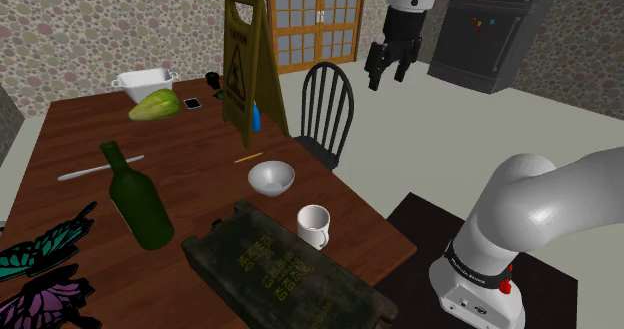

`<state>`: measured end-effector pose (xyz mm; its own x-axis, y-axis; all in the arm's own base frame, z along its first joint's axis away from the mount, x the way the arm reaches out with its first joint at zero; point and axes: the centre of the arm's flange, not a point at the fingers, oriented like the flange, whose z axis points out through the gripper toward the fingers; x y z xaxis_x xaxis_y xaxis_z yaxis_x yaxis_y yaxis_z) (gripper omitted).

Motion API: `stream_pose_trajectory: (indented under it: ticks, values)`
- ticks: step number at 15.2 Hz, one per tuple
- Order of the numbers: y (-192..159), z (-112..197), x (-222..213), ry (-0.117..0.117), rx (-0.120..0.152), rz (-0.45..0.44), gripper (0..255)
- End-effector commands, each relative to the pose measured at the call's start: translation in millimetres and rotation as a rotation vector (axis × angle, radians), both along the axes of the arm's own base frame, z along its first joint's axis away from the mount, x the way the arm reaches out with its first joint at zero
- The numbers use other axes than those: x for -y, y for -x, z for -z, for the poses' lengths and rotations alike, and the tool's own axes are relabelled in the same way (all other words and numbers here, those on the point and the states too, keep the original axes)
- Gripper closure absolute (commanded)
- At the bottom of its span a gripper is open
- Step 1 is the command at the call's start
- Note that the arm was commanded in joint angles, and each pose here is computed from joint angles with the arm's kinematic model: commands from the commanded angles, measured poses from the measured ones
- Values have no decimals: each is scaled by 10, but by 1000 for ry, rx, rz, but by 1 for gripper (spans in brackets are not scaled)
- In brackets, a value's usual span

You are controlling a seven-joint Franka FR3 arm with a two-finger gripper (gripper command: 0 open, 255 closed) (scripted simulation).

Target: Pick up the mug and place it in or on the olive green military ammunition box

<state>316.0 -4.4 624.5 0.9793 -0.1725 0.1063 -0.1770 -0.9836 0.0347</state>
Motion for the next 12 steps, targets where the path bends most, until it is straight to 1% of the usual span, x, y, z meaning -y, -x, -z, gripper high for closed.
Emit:
stream_pose_trajectory:
  ticks: [1, 12]
  values:
    - [0, 0, 0, 0, 0, 0, 0]
    - [-148, 1288, -582, -42, -20, -34, 0]
